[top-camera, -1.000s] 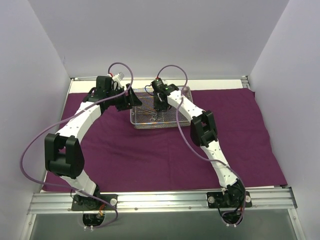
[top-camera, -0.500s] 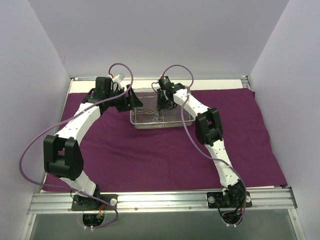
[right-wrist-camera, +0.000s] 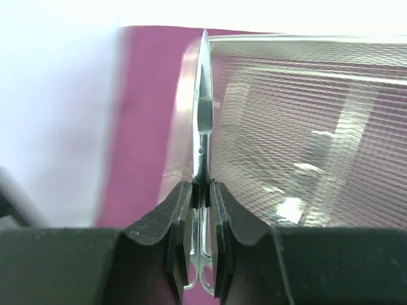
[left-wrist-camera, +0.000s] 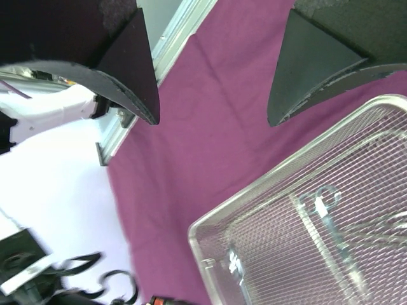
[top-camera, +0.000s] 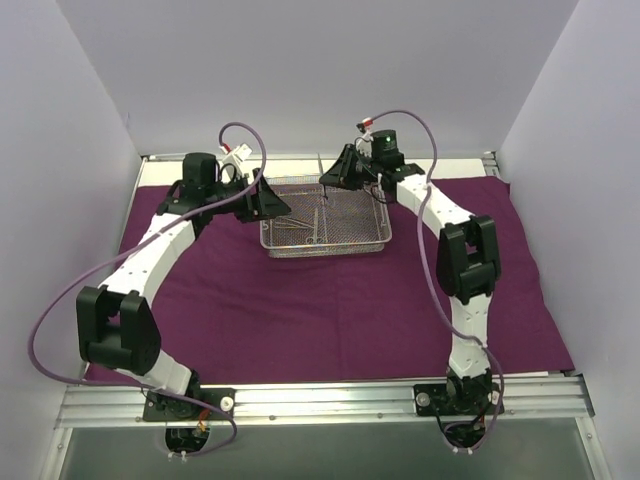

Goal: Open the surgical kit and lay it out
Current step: Place the medical item in the surgical kit.

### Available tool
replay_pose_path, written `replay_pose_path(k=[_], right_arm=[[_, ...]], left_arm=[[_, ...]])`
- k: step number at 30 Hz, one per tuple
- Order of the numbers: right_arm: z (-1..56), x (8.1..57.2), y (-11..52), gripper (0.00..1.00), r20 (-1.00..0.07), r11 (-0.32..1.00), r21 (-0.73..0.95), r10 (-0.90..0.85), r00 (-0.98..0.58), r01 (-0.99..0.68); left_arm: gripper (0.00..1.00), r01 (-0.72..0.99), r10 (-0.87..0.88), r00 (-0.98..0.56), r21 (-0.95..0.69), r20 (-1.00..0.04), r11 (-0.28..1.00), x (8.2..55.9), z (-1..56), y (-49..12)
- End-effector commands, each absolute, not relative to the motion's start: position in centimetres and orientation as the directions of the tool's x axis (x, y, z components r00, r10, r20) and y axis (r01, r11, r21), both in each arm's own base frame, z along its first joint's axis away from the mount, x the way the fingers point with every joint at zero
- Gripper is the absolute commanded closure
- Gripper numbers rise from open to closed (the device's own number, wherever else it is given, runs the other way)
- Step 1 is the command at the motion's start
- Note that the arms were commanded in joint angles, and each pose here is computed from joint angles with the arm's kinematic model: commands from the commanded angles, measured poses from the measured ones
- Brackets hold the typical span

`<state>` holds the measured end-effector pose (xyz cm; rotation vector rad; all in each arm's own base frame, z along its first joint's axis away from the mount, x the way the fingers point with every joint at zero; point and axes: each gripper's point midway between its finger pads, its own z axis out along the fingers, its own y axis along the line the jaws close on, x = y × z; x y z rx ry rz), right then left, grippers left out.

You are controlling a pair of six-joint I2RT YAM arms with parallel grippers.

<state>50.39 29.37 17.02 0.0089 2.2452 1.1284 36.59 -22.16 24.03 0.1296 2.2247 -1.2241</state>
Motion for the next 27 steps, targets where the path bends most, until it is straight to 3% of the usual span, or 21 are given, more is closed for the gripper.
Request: replay_pose_path(k=[1,4,10,27], right_arm=[[28.7,45.4,33.8,1.0,-0.595,0.276,0.801,0.269,-0.757,-0.532],[32.2,42.6,34.6,1.0,-0.575,0.118,0.815,0.288,-0.766,-0.567],[33.2,38.3,35.2,1.0,-0.501,-0.051,0.843,0.293,-0.815,-0.536],[33.7,33.9,37.4,1.0,-0.493,-0.118,0.844,0.217,-0.843,-0.524]], left_arm=[[0.24,0.51,-0.186,-0.748,-0.731,-0.637,0.454,35.6,28.8,-23.0],[0.27,0.546,-0.213,-0.727,-0.737,-0.653,0.397,35.3,30.2,-23.5],[0.3,0.579,-0.237,-0.71,-0.741,-0.663,0.339,34.5,30.9,-23.6],[0.36,0.601,-0.315,-0.675,-0.745,-0.667,0.291,33.4,31.7,-22.7]])
